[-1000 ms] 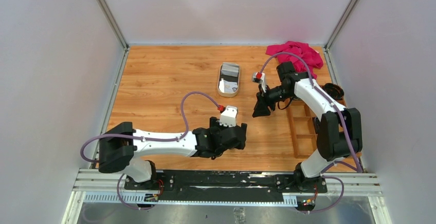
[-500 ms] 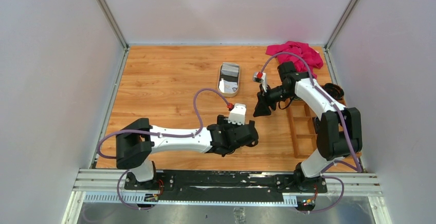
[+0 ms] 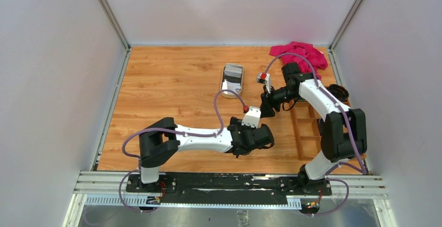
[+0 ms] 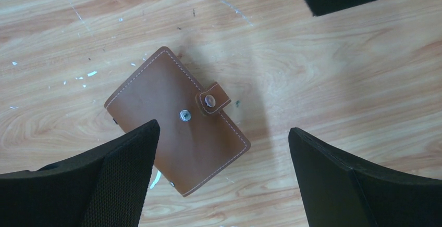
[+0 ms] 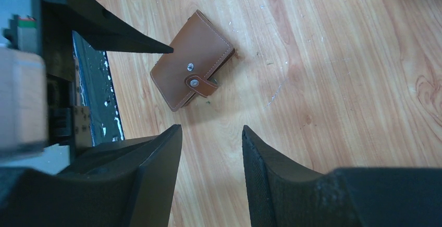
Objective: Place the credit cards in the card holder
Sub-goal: Open the card holder at the center of the board.
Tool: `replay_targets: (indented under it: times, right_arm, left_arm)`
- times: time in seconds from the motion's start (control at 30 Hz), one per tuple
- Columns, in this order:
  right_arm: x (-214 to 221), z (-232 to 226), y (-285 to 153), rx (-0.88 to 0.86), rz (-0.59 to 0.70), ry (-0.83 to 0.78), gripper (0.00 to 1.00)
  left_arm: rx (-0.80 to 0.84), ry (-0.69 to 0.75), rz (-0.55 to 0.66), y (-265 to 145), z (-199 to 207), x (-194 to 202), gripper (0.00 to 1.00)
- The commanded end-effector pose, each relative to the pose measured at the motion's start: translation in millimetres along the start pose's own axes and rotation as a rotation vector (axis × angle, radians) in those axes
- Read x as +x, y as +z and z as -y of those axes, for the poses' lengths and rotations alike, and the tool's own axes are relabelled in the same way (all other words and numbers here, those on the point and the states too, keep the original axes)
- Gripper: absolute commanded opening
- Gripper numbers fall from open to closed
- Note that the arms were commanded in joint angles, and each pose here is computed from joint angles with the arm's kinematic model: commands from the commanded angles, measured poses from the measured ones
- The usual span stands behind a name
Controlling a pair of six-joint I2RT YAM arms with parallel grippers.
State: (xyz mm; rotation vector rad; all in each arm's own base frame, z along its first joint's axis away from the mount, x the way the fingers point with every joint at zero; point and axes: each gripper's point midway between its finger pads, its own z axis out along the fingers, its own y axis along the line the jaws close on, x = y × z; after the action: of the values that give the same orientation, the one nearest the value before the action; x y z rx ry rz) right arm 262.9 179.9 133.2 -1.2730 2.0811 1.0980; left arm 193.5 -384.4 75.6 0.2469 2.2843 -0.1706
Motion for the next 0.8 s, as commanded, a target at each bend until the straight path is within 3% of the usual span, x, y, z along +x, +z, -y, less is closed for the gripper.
replay_targets:
  times: [0.0,0.07,0.37,0.43,0.57,0.77]
  right_arm:
    - [8,4,-2,0.002,-0.005,0.048,0.50]
    - [8,4,-2,0.003,-0.006,0.050,0.50]
    - [9,4,-2,0.000,-0.004,0.054,0.50]
    - [9,4,-2,-0.001,-0.004,0.054,0.50]
    - [8,4,-2,-0.003,-0.002,0.055,0.50]
    - [8,2,-1,-0.015,0.004,0.062,0.50]
  left_arm:
    - [-0.083,0.061,-0.017,12,-8,15,0.93]
    - [-0.100,0.086,-0.035,16,-9,21,0.87]
    - [-0.159,0.128,-0.024,19,-25,25,0.80]
    - [-0.166,0.138,-0.019,18,-28,24,0.70]
    - [-0.169,0.140,-0.003,11,-35,18,0.38]
    - [-0.166,0.141,0.032,-3,-47,6,0.12]
